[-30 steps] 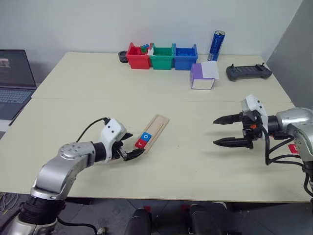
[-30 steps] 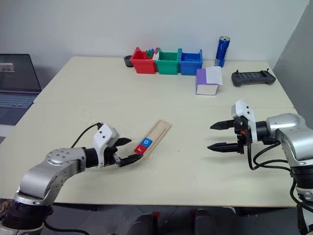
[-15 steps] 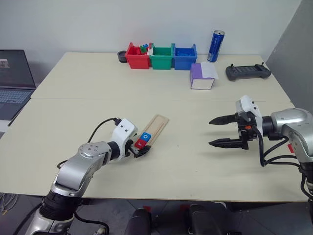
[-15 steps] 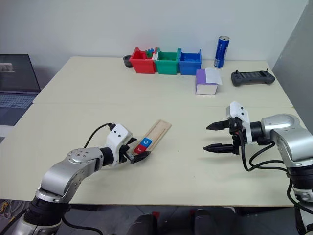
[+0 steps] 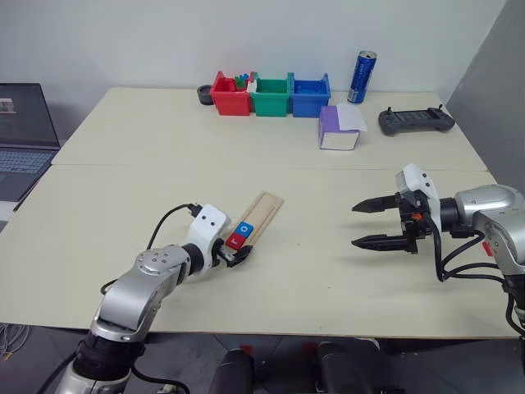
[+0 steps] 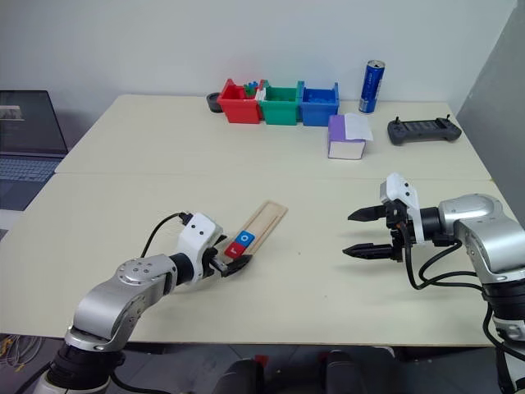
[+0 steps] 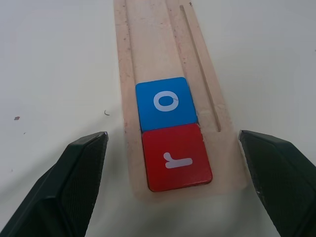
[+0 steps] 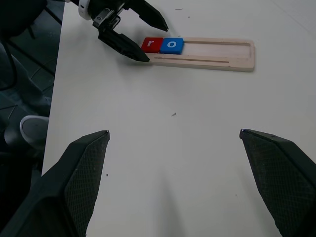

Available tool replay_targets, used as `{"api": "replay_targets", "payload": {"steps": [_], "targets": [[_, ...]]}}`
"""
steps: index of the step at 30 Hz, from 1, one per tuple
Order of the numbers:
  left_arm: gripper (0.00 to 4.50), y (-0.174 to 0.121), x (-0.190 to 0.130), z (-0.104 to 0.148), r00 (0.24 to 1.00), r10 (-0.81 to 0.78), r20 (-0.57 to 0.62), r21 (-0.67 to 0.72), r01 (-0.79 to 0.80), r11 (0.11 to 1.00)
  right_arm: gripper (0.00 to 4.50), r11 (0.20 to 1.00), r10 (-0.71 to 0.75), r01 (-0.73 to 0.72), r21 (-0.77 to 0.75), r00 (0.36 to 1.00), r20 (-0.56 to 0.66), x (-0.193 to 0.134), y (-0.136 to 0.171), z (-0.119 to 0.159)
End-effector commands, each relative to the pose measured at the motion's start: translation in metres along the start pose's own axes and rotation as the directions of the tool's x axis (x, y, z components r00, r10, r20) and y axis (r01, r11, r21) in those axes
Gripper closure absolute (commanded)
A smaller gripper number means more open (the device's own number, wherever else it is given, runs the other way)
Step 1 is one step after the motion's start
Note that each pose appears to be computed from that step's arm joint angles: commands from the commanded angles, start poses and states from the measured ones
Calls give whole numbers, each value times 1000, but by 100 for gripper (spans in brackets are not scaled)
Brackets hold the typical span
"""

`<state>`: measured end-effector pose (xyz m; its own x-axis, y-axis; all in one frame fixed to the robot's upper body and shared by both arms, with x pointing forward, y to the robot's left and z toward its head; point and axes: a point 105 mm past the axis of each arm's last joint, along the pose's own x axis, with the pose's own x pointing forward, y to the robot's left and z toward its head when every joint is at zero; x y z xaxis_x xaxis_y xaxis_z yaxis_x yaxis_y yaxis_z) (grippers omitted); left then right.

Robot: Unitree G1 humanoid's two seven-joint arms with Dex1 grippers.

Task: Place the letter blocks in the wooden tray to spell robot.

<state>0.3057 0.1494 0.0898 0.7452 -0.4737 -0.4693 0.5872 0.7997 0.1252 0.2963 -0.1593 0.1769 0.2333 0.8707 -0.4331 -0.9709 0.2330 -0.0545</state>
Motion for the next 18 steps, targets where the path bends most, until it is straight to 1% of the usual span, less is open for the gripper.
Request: {"api": "replay_targets", "payload": {"steps": [1, 9, 15, 18], "targets": [[0, -1, 2, -3, 1000, -1, -14, -21, 0, 1000, 1, 999, -12, 12, -51, 1000, 6, -2, -1, 10], [0, -5, 8, -8, 999, -11, -50, -44, 9, 999, 1, 998, -21, 22, -54, 1000, 10, -2, -2, 10], [0, -14, 10, -9, 996, -53, -70, -44, 50, 998, 1, 998, -31, 31, -55, 999, 8, -3, -3, 10], [52, -15, 10, -10, 995, -65, -79, -38, 63, 997, 0, 998, -36, 36, -56, 999, 7, -3, -4, 9]]}}
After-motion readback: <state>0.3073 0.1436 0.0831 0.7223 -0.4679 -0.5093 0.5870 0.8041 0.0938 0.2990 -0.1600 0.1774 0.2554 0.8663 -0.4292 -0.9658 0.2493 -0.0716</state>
